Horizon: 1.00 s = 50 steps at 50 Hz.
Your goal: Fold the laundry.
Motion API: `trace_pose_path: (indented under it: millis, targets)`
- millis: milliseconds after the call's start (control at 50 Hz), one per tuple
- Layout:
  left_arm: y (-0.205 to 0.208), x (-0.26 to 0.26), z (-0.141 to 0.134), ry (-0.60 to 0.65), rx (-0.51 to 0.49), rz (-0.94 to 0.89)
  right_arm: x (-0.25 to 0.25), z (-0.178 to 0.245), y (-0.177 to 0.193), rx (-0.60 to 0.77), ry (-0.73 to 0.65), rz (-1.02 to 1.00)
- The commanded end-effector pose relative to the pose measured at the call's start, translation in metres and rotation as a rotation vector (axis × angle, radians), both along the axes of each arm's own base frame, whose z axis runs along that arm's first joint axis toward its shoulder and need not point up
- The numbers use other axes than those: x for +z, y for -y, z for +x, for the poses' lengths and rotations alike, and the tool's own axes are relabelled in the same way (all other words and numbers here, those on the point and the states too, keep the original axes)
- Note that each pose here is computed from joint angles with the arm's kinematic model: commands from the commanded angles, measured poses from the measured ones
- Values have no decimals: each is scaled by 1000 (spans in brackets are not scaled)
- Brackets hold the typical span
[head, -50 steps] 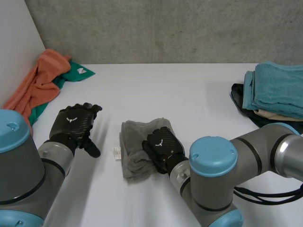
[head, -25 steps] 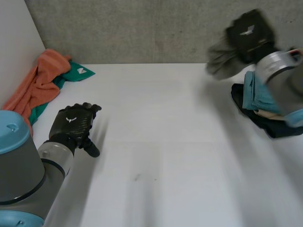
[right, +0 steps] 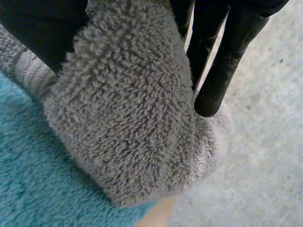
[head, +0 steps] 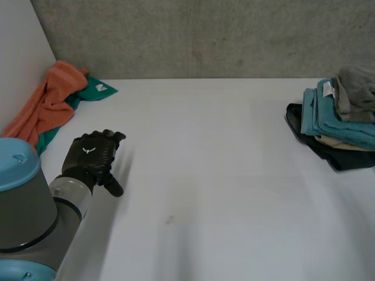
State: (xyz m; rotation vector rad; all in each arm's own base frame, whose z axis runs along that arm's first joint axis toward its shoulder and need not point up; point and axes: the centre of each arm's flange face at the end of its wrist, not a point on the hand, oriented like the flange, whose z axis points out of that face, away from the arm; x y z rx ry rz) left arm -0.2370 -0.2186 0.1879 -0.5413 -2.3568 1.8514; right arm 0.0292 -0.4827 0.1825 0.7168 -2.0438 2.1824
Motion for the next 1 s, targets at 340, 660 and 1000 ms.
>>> trace_pose_path:
  millis: [340,660,1000]
  targets:
    - [0,-2,0,3,0,7,60,-21,-25,-84,30,-12]
    - [-1,-3,0,4,-3,10,122,-27,-23,-90,286,89]
    - [-1,-4,0,6,-2,14,67,26,7,17,326,261]
